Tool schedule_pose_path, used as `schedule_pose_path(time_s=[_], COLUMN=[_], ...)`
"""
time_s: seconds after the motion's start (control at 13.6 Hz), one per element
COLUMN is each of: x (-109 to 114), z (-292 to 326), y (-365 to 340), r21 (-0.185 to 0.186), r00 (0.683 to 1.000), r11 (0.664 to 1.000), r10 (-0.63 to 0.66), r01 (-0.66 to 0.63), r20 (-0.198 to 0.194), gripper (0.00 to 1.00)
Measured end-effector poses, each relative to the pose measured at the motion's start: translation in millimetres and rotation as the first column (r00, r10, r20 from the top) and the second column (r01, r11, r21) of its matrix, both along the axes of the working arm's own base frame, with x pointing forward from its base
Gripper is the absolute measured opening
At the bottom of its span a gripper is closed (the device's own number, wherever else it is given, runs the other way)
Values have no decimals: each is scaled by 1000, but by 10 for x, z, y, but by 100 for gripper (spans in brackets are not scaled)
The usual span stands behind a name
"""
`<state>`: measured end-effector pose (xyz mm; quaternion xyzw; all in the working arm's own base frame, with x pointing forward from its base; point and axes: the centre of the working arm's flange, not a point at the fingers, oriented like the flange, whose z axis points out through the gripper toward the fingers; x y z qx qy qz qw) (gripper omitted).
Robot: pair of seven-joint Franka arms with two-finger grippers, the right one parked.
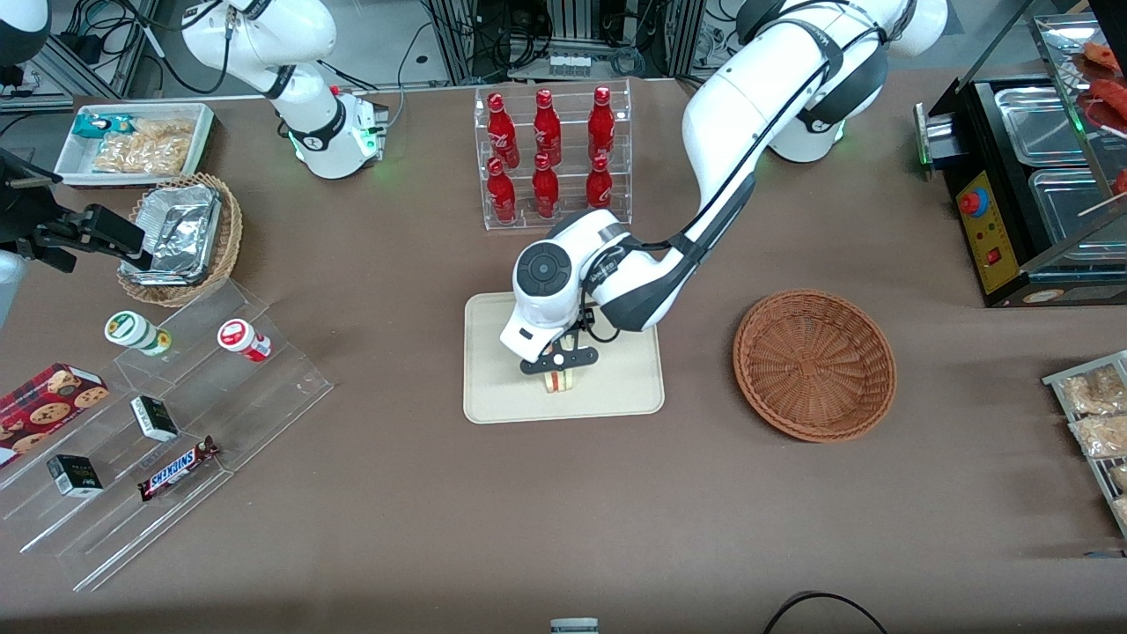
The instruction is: Place sandwich from basket to tray
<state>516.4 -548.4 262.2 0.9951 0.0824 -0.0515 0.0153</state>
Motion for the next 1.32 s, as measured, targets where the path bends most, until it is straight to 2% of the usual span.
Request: schedule_pose_path(time_s=[0.15,0.22,0.37,0.44,0.66,0.96,1.1,1.32], x=[65,102,166,216,347,551,664,724], z=[277,448,805,944,1092,1180,1243,1280], y=[40,95,261,379,725,1508,1983,2562], r21=[-3,4,34,61,124,202,224,252], r00=[1000,1000,999,998,996,987,979,983], r11=[1000,1000,999,997,990,966,953,950], r10=[11,17,30,38,66,156,199,185], r01=[-11,-17,-31,-41,-73,-162,-204,-183], r20=[19,25,33,42,67,45,42,19], gripper=[99,100,100,100,100,100,100,100])
